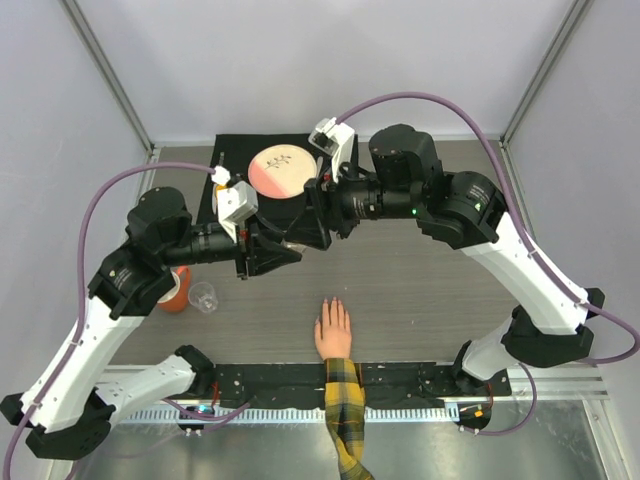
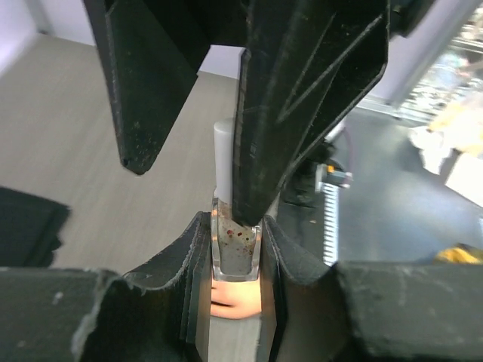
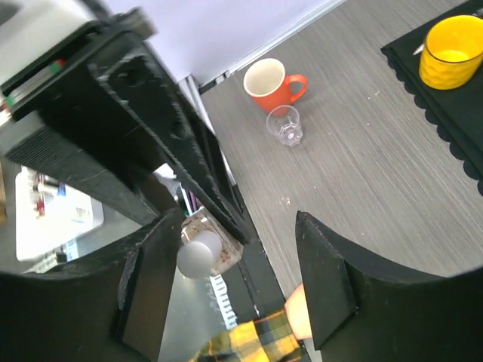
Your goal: Paint the nails
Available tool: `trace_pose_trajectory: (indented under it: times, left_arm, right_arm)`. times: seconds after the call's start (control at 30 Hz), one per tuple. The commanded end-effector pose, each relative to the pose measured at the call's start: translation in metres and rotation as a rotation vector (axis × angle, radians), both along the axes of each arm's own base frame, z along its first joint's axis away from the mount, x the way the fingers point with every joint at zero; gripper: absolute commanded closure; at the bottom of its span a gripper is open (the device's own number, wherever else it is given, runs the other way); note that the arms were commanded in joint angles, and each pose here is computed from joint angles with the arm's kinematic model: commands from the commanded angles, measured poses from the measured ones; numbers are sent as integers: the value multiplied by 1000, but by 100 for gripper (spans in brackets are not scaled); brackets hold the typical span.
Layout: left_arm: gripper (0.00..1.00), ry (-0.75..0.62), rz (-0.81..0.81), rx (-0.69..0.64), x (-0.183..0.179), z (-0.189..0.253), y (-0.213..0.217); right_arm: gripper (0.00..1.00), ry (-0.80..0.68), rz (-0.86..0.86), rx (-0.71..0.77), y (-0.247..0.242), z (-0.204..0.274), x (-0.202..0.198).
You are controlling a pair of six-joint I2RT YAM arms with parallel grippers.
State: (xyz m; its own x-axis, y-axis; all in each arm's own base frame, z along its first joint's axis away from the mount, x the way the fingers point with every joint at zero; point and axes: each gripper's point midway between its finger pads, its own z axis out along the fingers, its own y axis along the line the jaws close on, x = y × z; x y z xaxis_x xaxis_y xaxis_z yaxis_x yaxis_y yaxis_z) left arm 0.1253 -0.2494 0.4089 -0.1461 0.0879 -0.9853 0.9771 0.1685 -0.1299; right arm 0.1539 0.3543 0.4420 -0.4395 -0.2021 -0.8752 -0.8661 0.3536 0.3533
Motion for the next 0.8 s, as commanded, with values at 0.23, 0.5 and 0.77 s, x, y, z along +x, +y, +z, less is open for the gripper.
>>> trace_pose_trajectory:
  times: [0.23, 0.5, 0.77]
  left_arm:
    - [100, -300, 366, -5, 59, 33, 34]
    - [100, -289, 383, 18, 63, 25, 35]
    - [100, -274, 369, 4, 60, 26, 33]
  right_arm:
    - [42, 65, -232, 152, 4, 49, 25]
    - [45, 44, -254, 127, 17, 43, 33]
    - [58, 29, -243, 86, 26, 34, 35]
